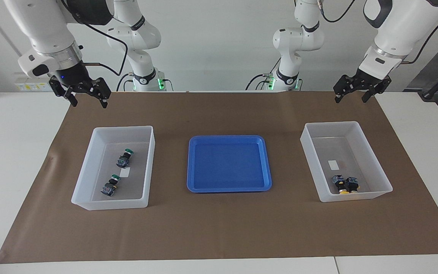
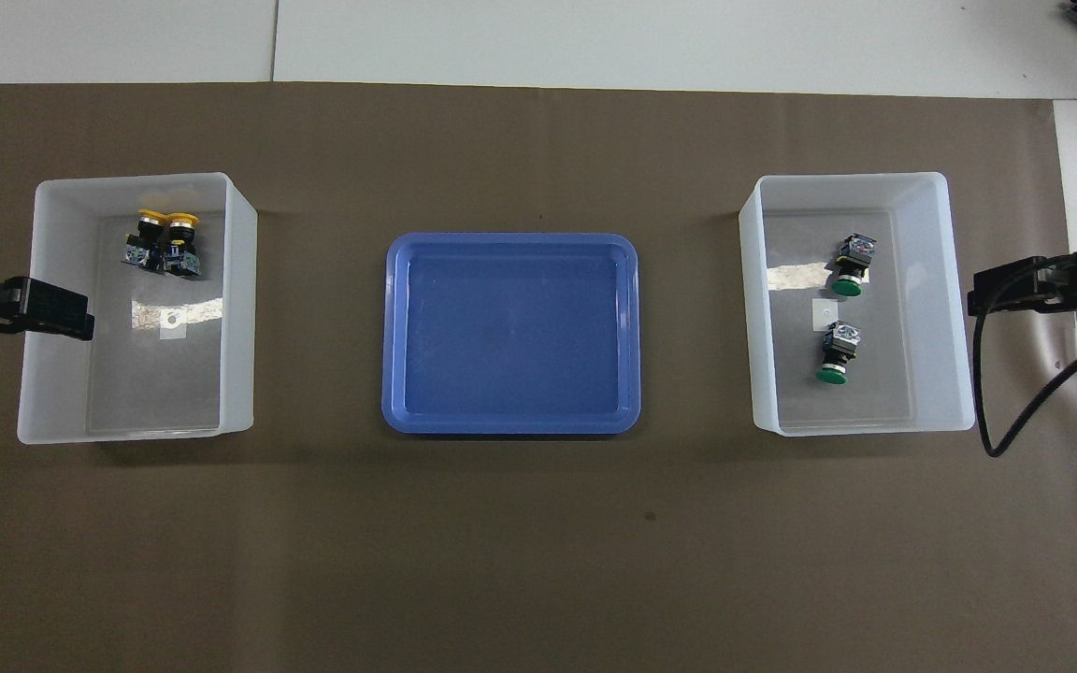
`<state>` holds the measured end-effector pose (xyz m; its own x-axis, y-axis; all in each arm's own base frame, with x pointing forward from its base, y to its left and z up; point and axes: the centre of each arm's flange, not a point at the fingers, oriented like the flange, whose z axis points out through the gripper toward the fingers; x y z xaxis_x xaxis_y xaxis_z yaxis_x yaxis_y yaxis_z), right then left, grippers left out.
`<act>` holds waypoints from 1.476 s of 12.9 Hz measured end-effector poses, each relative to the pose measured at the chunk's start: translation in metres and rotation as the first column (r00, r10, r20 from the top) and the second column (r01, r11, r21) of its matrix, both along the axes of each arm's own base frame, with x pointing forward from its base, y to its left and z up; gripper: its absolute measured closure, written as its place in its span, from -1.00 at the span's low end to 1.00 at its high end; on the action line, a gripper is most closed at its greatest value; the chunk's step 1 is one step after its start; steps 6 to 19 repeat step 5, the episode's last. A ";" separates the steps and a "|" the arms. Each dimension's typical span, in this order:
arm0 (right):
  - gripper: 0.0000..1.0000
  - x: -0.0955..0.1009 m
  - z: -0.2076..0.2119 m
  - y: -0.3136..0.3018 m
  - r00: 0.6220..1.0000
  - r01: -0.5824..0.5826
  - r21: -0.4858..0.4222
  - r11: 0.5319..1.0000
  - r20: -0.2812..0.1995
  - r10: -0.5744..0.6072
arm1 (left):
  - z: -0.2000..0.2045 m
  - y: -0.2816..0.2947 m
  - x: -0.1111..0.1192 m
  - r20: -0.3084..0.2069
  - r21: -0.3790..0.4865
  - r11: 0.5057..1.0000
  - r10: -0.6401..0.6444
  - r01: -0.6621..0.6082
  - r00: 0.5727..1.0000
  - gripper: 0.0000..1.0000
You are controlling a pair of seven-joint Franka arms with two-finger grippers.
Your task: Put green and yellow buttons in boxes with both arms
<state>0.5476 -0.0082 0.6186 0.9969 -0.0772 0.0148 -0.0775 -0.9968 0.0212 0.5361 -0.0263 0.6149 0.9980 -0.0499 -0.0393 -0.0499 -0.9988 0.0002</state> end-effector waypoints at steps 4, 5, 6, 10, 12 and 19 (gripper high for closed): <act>-1.00 0.000 0.000 0.000 1.000 0.000 0.000 1.000 0.000 0.000 | -0.003 0.002 0.001 0.009 0.017 1.000 -0.004 0.004 1.000 -1.00; -1.00 0.000 0.000 0.000 1.000 0.000 0.000 1.000 0.000 0.000 | -0.003 0.002 0.001 0.009 0.017 1.000 -0.004 0.004 1.000 -1.00; -1.00 0.000 0.000 0.000 1.000 0.000 0.000 1.000 0.000 0.000 | -0.003 0.002 0.001 0.009 0.017 1.000 -0.004 0.004 1.000 -1.00; -1.00 0.000 0.000 0.000 1.000 0.000 0.000 1.000 0.000 0.000 | -0.003 0.002 0.001 0.009 0.017 1.000 -0.004 0.004 1.000 -1.00; -1.00 0.000 0.000 0.000 1.000 0.000 0.000 1.000 0.000 0.000 | -0.003 0.002 0.001 0.009 0.017 1.000 -0.004 0.004 1.000 -1.00; -1.00 0.000 0.000 0.000 1.000 0.000 0.000 1.000 0.000 0.000 | -0.003 0.002 0.001 0.009 0.017 1.000 -0.004 0.004 1.000 -1.00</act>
